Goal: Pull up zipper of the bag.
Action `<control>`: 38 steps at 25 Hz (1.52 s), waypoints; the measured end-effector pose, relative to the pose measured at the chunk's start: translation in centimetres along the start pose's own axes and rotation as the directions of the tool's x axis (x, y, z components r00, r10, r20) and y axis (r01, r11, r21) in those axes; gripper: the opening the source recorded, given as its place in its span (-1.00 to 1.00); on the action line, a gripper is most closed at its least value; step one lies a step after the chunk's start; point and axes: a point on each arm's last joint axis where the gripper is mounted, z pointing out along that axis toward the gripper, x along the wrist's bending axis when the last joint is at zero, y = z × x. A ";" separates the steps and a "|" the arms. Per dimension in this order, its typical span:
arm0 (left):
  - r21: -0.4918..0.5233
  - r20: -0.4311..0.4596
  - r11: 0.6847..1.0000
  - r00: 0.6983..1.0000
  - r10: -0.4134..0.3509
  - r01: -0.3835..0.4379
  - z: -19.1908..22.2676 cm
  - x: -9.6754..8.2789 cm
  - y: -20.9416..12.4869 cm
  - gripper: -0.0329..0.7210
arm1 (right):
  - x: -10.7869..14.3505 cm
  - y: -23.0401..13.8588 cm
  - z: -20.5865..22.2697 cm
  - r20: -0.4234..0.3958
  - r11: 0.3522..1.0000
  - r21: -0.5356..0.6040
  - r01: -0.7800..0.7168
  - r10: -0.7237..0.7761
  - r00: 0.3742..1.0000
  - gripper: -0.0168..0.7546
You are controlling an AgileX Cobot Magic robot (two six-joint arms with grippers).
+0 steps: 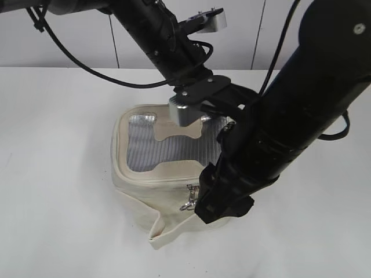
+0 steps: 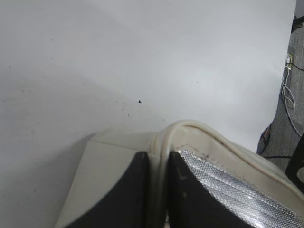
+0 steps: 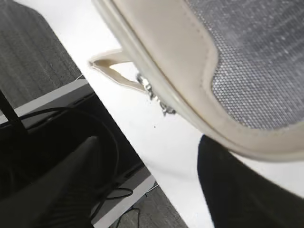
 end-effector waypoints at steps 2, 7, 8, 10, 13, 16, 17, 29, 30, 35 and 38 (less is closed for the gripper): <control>-0.005 -0.009 1.000 1.000 0.001 -0.001 0.0 0.1 0.0 -0.70 | -0.3 -0.2 -1.0 0.023 0.999 -0.016 -0.036 0.036 0.999 0.37; -0.014 -0.017 1.000 1.000 -0.005 0.005 -0.2 0.3 0.0 -0.56 | -2.4 -0.5 -3.4 0.076 0.986 -0.096 -0.134 0.141 0.987 0.57; -0.019 -0.019 1.000 1.000 -0.003 0.002 -0.2 0.2 0.1 -0.49 | -3.1 -0.6 -3.8 0.087 0.980 -0.116 -0.162 0.172 0.981 0.58; -0.031 -0.027 1.000 1.000 0.002 -0.002 -0.6 0.1 0.3 -0.34 | -4.6 -0.9 -4.4 0.103 0.964 -0.140 -0.225 0.240 0.965 0.59; -0.053 -0.035 0.998 0.999 0.014 -0.016 -1.5 -0.5 0.6 -0.17 | -7.0 -1.6 -5.2 0.126 0.934 -0.173 -0.312 0.335 0.934 0.59; -0.071 -0.054 0.997 0.998 0.035 -0.039 -2.8 -1.3 0.9 -0.11 | -9.2 -2.3 -6.0 0.148 0.894 -0.224 -0.388 0.424 0.893 0.59; -0.072 -0.067 0.996 0.997 0.044 -0.049 -3.2 -1.5 1.0 -0.10 | -10.0 -2.5 -6.3 0.155 0.877 -0.246 -0.412 0.456 0.877 0.59; -0.045 -0.460 0.982 0.869 -0.182 0.182 -10.2 0.2 -1.1 -0.08 | -15.9 -6.4 -9.1 0.208 0.727 -0.350 -0.590 0.675 0.708 0.58; -0.064 -0.493 0.976 0.844 -0.213 0.209 -11.2 0.4 -1.4 -0.08 | -16.2 -6.7 -9.2 0.219 0.719 -0.354 -0.599 0.686 0.694 0.58; -0.199 -0.596 0.926 0.711 -0.374 0.320 -16.4 1.2 -3.1 -0.08 | -16.9 -7.8 -9.6 0.295 0.699 -0.339 -0.630 0.715 0.634 0.58; -0.289 -0.628 0.895 0.639 -0.445 0.339 -20.1 0.8 -4.4 -0.08 | -17.1 -8.2 -9.6 0.326 0.689 -0.324 -0.648 0.724 0.607 0.58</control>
